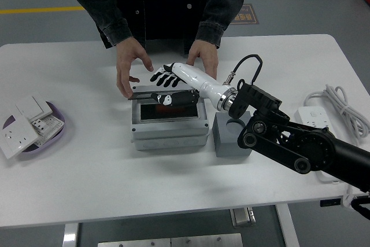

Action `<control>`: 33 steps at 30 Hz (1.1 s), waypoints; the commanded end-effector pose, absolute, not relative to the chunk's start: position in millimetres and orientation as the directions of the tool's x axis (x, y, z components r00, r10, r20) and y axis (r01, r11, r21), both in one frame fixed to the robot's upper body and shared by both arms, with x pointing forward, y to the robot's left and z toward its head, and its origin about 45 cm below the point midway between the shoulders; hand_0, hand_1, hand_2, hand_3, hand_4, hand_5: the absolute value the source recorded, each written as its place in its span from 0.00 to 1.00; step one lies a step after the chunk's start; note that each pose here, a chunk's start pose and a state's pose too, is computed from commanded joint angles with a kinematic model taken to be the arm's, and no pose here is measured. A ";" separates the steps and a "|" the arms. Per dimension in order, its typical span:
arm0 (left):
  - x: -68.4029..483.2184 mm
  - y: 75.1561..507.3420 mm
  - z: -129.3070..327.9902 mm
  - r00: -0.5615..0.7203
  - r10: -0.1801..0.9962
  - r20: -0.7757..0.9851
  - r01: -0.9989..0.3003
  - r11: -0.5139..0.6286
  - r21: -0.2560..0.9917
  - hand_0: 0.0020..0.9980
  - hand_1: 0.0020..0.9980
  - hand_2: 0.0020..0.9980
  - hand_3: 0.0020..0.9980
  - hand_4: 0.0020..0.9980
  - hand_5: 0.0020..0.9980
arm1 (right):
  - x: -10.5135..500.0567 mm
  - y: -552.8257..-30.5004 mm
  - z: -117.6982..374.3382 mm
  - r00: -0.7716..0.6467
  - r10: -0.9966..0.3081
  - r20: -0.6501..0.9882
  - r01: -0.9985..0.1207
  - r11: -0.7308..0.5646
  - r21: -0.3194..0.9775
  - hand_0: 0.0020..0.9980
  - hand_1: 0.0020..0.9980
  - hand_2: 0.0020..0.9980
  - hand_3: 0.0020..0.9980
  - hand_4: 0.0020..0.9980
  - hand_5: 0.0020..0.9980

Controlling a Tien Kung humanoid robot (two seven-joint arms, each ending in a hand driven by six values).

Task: Pick up the cylinder from the cube,place it in the box,flap close box

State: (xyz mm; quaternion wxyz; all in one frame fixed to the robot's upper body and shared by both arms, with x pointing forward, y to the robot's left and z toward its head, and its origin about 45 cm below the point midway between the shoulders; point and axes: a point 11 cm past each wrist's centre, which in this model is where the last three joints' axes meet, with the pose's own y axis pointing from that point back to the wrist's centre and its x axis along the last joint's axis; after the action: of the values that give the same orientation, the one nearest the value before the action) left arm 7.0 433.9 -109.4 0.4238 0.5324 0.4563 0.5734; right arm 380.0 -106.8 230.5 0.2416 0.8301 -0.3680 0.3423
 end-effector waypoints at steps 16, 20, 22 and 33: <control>8.5 434.2 -109.2 -0.081 0.972 0.223 -0.012 -0.224 0.974 0.64 0.66 0.58 0.63 0.72 0.29 | 362.4 -129.4 206.8 0.522 -0.525 0.672 -0.800 -0.575 0.171 0.55 0.59 0.63 0.68 0.65 0.37; 7.7 434.3 -109.2 -0.082 0.971 0.223 -0.010 -0.225 0.974 0.64 0.66 0.58 0.63 0.72 0.29 | 369.6 -142.0 221.4 0.472 -0.559 0.682 -0.829 -0.546 0.125 0.55 0.59 0.63 0.68 0.65 0.37; 6.8 434.1 -109.4 -0.081 0.971 0.223 -0.007 -0.224 0.975 0.64 0.66 0.58 0.63 0.72 0.29 | 372.1 -148.7 231.6 0.438 -0.575 0.692 -0.843 -0.531 0.092 0.55 0.59 0.63 0.68 0.64 0.37; -4.7 430.1 -111.2 -0.085 0.971 0.222 0.029 -0.220 0.975 0.64 0.66 0.58 0.63 0.71 0.29 | 371.7 -197.7 248.1 0.269 -0.733 0.624 -0.923 -0.382 -0.051 0.55 0.59 0.63 0.67 0.63 0.37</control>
State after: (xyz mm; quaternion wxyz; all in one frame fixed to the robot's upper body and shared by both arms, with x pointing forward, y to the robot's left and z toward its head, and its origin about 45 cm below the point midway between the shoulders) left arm -4.7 430.1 -111.2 0.4141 0.5347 0.4675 0.5692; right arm 371.7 -197.7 248.1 0.1641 0.7796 -0.5311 0.2885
